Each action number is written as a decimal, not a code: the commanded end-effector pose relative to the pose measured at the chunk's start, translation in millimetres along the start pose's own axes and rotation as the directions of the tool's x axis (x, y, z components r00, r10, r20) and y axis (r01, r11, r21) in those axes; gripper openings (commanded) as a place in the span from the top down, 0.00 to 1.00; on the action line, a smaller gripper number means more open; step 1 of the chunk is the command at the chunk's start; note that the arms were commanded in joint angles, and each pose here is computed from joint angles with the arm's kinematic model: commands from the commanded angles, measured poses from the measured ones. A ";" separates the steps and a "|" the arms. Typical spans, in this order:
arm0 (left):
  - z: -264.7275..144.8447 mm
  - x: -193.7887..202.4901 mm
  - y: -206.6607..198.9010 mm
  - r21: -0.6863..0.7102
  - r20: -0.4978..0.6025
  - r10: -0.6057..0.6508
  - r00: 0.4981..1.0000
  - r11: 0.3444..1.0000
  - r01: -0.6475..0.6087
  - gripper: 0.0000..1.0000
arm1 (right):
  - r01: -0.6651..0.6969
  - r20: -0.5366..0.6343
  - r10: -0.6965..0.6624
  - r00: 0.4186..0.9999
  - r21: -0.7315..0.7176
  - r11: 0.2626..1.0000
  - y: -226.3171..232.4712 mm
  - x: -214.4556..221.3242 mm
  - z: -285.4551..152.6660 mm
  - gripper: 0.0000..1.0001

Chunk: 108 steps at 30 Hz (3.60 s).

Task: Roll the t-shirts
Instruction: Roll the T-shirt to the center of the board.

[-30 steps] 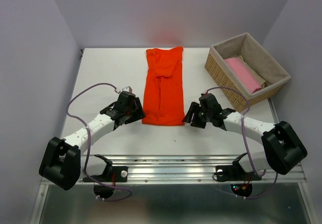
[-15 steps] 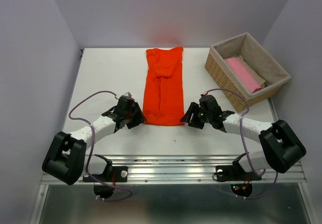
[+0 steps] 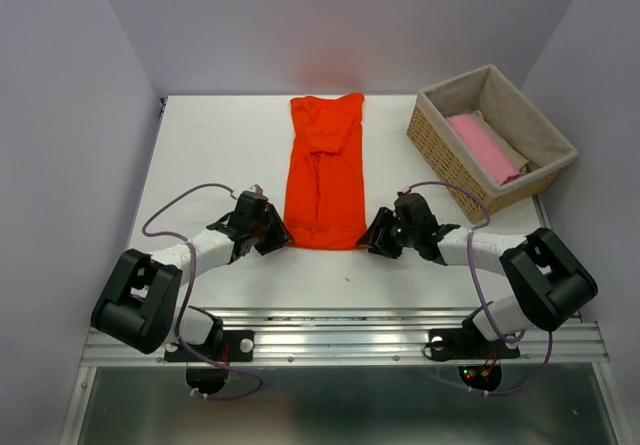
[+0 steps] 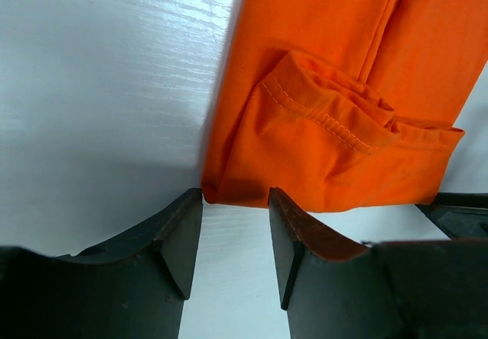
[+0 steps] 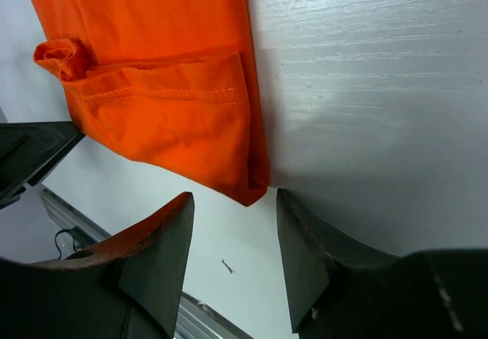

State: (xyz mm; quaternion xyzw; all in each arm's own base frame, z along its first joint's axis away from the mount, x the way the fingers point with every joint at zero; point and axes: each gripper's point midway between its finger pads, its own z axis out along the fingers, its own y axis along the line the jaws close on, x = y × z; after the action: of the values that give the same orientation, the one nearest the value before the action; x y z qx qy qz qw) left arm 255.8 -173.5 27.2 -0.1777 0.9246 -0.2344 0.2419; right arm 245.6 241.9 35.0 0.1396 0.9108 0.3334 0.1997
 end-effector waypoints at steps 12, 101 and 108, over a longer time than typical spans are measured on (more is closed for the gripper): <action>6.2 8.0 9.2 -0.014 -0.031 -0.003 1.000 1.000 0.003 1.00 | -0.020 0.026 0.020 0.999 0.005 1.000 -8.8 -2.4 12.0 0.90; -42.3 -10.0 -13.8 -0.015 -0.109 -0.094 0.990 0.996 0.092 1.00 | 0.069 0.088 -0.065 0.994 -0.052 0.996 58.4 -34.0 -9.5 0.99; -35.8 -26.1 -24.9 -0.035 -0.113 -0.098 0.989 0.995 0.095 1.00 | 0.079 0.108 -0.075 0.991 -0.041 0.996 65.6 -45.5 -0.6 0.99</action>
State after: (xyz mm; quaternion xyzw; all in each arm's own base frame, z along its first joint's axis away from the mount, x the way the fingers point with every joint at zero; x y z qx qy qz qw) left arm 248.9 -167.1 62.9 -0.2176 0.9314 -0.2425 0.1626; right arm 272.1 264.1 75.1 0.1172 0.9059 0.3343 0.2321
